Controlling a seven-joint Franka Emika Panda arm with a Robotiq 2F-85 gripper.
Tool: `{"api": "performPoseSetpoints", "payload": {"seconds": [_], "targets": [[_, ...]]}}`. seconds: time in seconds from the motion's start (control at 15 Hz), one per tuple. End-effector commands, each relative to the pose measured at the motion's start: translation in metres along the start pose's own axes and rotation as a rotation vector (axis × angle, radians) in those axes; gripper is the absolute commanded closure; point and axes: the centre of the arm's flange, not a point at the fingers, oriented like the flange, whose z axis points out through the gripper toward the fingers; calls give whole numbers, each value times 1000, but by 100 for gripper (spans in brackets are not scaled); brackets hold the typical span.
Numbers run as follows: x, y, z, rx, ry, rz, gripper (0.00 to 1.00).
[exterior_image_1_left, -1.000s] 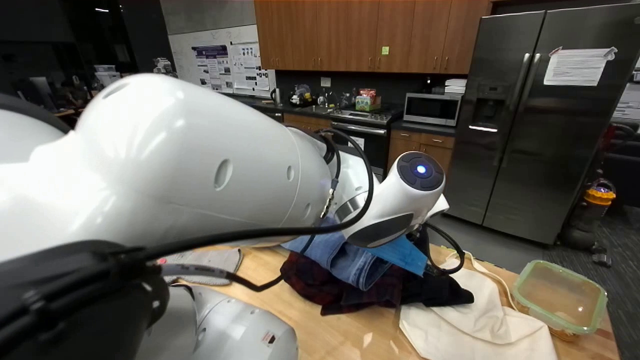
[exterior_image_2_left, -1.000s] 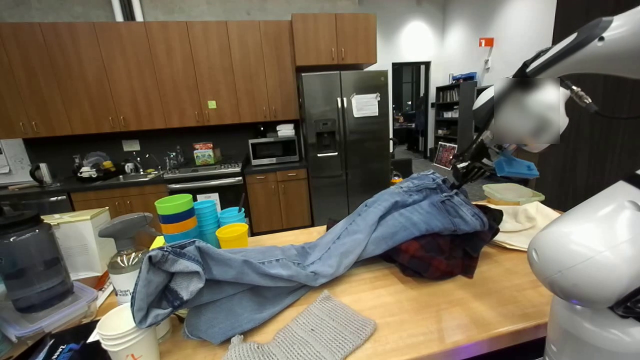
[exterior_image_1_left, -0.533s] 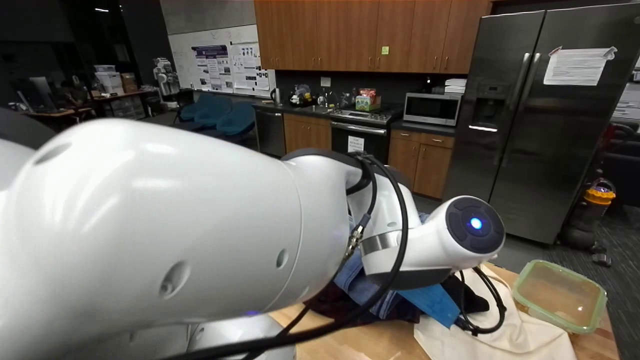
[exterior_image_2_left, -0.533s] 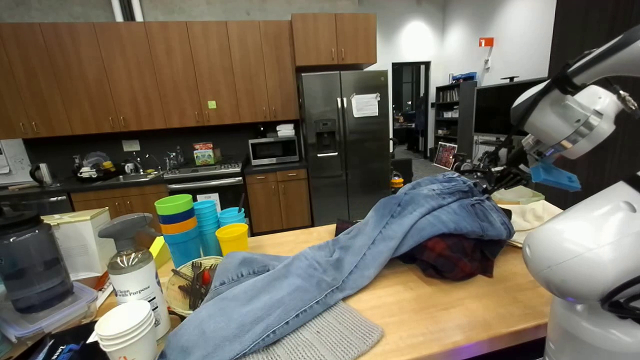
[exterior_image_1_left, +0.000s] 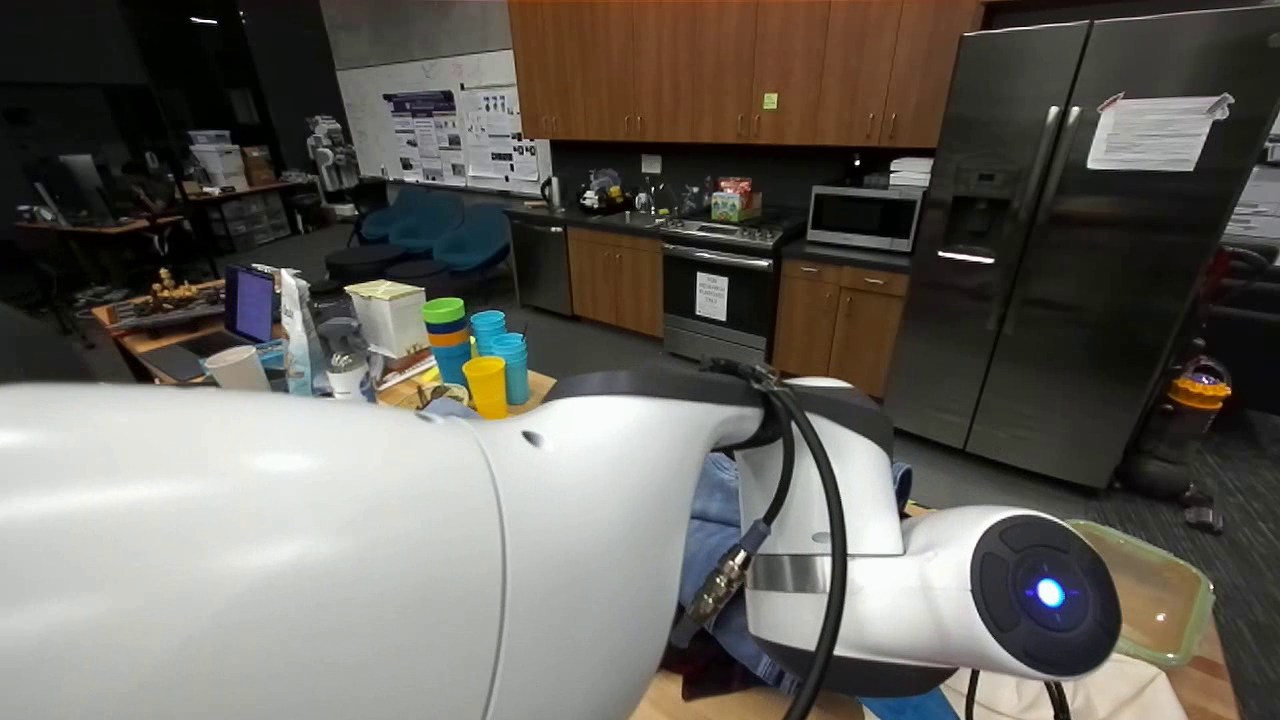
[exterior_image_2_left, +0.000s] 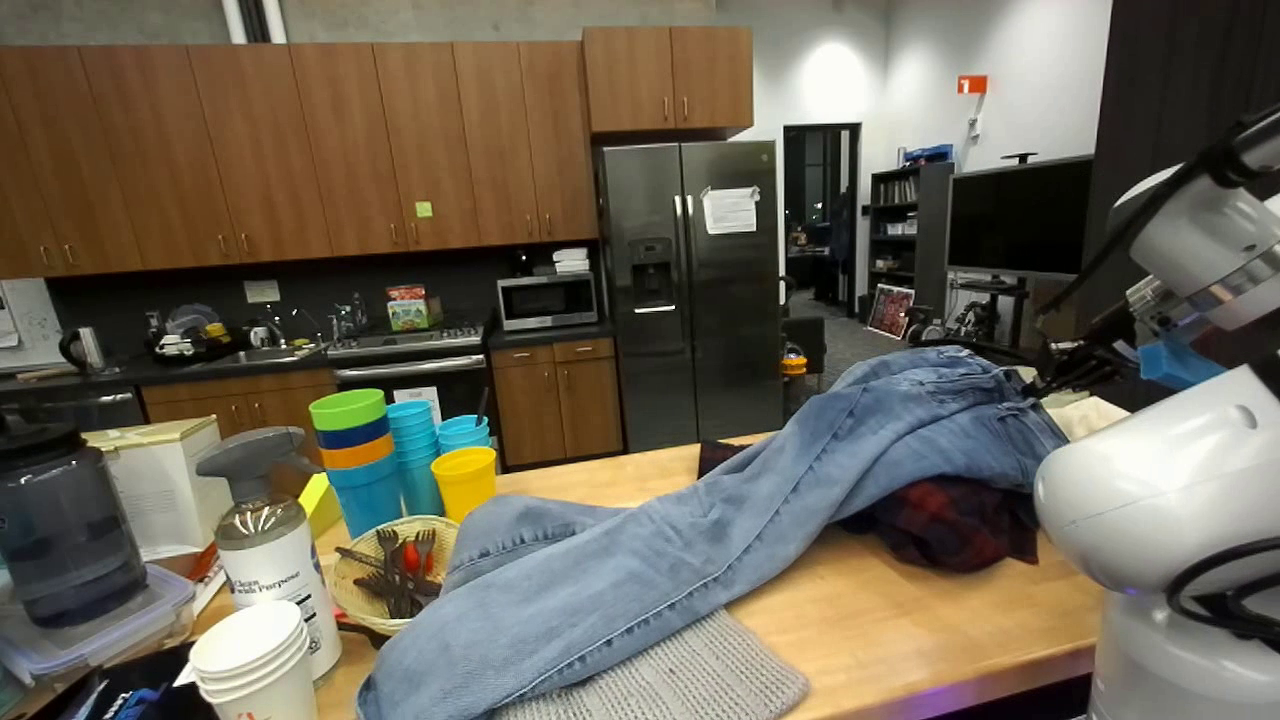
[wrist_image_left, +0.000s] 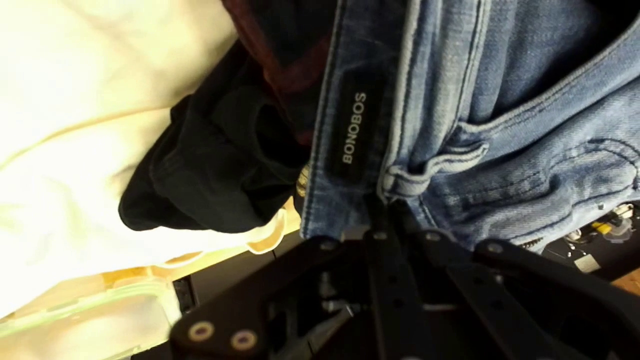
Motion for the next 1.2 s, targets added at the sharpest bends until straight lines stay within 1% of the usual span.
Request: {"api": "performPoseSetpoints", "payload": {"seconds": [0.0,0.13,0.53,0.8,0.87,0.93,1.07,1.13], "targets": [[-33,-3,-15,-13,31,4,99],[-36,0,-23,-19,37,7,99],[-42,9,-57,-77,49,-1,99],[-46,11,-71,-102,49,-9,99],[-46,9,-73,-107,47,-16,70],[-46,5,-74,-112,46,-26,69],[-44,-2,-80,-125,55,-59,59],[-40,-10,-80,-126,59,-89,53]]}}
